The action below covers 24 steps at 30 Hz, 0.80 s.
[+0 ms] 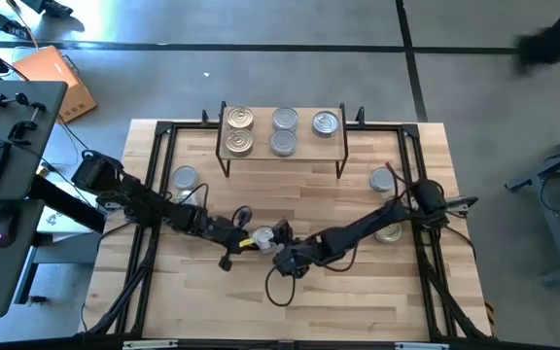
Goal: Stack canned seafood by type on shelf
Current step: Put the bottom left green tuna can on the shelf aligned with the other green tuna can
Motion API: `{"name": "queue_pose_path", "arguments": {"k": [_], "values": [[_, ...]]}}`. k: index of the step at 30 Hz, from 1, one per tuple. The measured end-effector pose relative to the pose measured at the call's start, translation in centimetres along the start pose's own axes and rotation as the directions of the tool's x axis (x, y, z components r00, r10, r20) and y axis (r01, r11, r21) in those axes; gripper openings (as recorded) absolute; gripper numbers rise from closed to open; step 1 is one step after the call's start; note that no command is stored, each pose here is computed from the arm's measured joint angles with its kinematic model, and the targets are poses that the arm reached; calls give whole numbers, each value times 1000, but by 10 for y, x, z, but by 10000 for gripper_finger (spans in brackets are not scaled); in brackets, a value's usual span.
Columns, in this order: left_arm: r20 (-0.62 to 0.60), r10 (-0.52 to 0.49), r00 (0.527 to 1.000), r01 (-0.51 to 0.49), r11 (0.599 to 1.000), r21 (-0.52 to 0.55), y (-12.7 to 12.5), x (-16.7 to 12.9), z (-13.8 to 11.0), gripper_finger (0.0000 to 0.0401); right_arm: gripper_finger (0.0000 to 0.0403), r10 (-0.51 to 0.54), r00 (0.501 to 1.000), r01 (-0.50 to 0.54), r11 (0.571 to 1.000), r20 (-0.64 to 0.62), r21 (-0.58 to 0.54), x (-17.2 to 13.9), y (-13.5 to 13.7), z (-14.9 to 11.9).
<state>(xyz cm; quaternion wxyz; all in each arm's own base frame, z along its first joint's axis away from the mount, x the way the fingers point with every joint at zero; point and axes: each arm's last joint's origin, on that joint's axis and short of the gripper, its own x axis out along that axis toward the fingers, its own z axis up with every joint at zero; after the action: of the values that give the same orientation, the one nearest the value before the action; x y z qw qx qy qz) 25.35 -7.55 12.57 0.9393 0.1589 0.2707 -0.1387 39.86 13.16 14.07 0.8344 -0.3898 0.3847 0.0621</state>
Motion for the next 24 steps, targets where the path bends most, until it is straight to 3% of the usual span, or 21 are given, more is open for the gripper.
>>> {"name": "queue_pose_path", "arguments": {"k": [8, 12, 21, 24], "values": [[34, -6, 999, 7, 999, -43, 8, 0, 1, 0, 255, -151, 988, 152, 988, -43, 22, 18, 6, -2], [37, -5, 999, 7, 999, -52, 9, 0, 2, 0, 245, -166, 986, 167, 984, -30, 61, 19, 6, -1], [42, 4, 999, -1, 998, -61, 9, 0, 2, 0, 126, -123, 992, 124, 990, -6, 65, 17, 8, 0], [51, 10, 999, -6, 998, -69, 10, -1, 4, 1, 123, -144, 989, 146, 984, -26, 106, 15, 12, 2]]}}
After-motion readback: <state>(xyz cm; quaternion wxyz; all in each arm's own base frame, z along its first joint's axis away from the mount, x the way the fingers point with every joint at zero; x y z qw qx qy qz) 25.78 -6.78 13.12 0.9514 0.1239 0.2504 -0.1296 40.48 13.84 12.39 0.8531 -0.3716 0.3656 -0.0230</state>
